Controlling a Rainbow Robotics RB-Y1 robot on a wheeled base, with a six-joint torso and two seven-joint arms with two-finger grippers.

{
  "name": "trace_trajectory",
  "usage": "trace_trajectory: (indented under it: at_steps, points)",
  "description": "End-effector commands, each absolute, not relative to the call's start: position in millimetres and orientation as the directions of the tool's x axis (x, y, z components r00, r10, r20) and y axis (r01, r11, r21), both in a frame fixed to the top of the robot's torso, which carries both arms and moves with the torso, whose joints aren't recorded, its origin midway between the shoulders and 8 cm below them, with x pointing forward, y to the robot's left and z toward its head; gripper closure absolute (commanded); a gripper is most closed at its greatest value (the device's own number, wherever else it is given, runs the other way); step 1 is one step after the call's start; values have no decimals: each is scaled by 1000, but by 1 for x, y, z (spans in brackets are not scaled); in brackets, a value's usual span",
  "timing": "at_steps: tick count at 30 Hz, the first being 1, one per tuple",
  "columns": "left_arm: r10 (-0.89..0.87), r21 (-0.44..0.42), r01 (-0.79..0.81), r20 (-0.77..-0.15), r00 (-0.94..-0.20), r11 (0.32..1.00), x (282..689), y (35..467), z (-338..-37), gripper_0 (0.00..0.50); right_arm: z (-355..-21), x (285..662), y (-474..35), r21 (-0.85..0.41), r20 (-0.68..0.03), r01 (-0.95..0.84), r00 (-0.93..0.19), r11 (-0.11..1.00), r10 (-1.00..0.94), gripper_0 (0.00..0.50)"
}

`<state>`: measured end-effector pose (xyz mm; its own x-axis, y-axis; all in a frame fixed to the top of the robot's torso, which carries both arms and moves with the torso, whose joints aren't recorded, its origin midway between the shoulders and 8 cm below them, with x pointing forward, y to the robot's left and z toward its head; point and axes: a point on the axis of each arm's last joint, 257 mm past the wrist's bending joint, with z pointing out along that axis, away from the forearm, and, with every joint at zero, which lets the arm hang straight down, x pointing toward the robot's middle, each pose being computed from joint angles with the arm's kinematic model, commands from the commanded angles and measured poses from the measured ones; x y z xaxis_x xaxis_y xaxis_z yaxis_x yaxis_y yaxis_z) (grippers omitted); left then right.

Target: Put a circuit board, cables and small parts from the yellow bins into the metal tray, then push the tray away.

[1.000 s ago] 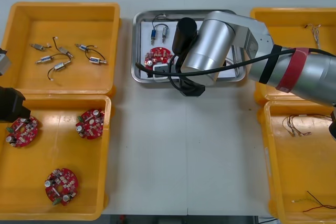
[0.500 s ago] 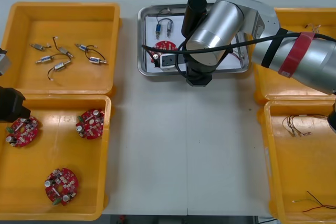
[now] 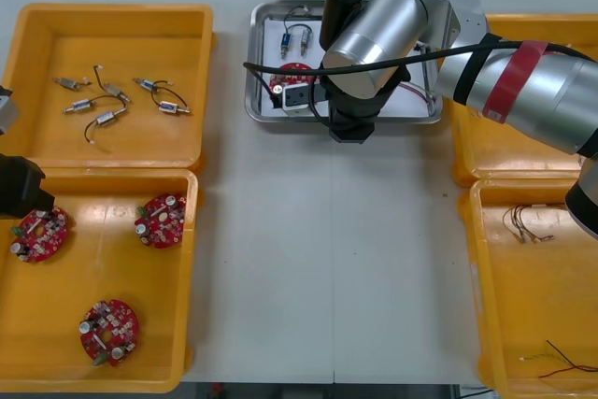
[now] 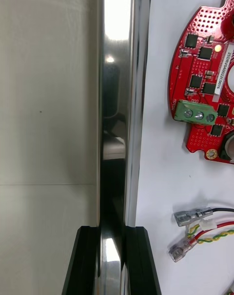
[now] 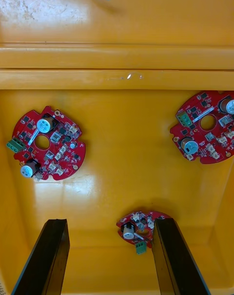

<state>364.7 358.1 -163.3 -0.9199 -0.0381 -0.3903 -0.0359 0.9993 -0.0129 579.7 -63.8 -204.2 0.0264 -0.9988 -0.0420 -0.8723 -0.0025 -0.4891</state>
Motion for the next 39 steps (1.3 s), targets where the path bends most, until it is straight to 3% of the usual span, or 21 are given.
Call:
trace_trajectory:
  at_steps: [1, 18, 19, 20, 21, 23, 26, 39]
  points:
    - [-32, 21, -46, -441, -897, 999, 374, 369, -140, 0, -164, 587, -29, -539, -71, -841, 96, -43, -993, 500]
    - [-32, 21, -46, -441, -897, 999, 374, 369, -140, 0, -162, 592, -30, -555, -64, -831, 97, -46, -993, 500]
    - [-32, 21, -46, -441, -897, 999, 374, 369, -140, 0, -162, 592, -30, -555, -64, -831, 97, -46, -993, 466]
    - [-32, 21, -46, -441, -897, 999, 374, 369, -140, 0, -162, 591, -29, -555, -66, -831, 98, -45, -993, 362]
    - [-32, 21, -46, -441, -897, 999, 374, 369, -140, 0, -162, 591, -29, -555, -67, -831, 98, -45, -993, 318]
    - [-32, 21, -46, -441, -897, 999, 374, 369, -140, 0, -162, 592, -30, -556, -65, -830, 95, -43, -993, 142]
    - [-32, 21, -46, -441, -897, 999, 374, 369, -140, 0, -162, 591, -30, -555, -67, -831, 90, -38, -994, 0]
    - [-32, 21, -46, -441, -897, 999, 374, 369, -140, 0, -148, 565, -32, -481, -65, -876, 46, -9, -997, 0]
